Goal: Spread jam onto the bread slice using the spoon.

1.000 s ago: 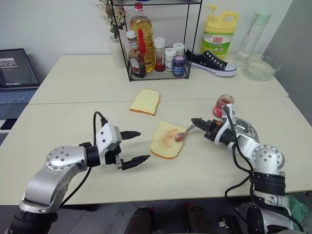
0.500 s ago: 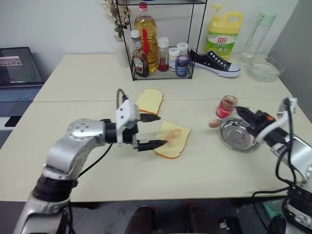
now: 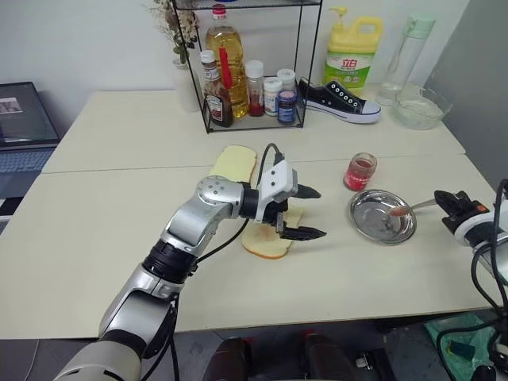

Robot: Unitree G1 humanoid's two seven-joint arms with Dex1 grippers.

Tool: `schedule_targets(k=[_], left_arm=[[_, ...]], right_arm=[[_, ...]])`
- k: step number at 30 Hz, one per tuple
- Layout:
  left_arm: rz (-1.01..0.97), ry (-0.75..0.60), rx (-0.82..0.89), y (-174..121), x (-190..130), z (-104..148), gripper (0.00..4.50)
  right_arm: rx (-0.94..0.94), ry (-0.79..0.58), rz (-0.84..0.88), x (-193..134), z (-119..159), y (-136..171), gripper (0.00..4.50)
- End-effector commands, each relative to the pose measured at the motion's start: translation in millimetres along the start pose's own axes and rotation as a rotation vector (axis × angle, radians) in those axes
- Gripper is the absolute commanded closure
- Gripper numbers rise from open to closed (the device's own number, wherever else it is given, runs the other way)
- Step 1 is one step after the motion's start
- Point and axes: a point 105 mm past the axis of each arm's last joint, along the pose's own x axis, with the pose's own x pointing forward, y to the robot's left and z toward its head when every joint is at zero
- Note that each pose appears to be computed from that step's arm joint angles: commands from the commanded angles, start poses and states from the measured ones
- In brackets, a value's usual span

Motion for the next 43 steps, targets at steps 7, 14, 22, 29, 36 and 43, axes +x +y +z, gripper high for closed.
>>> schedule_targets(k=[7, 14, 22, 29, 36, 43], left_arm=[[0.012, -0.022, 0.025, 0, -1, 6, 0.0], [-0.002, -0.021, 0.031, -2, 2, 6, 0.0], [0.049, -0.044, 0.053, 11, -1, 15, 0.0], [0.184, -0.058, 0.042, 32, -27, 18, 0.0], [0.485, 0.069, -0.087, 49, -121, -18, 0.0], [0.574, 0.26, -0.236, 13, -204, -58, 0.0]], right_arm=[[0.104, -0.054, -0.026, 3, 9, -41, 4.47], [0.142, -0.05, -0.044, 0, 3, -58, 4.03], [0.154, -0.094, -0.049, -8, 14, -62, 1.38], [0.037, -0.176, -0.073, -34, 49, -51, 0.02], [-0.683, 0.108, 0.053, -64, 14, 1, 0.02], [-0.849, 0.411, 0.342, -105, -28, 36, 0.02]])
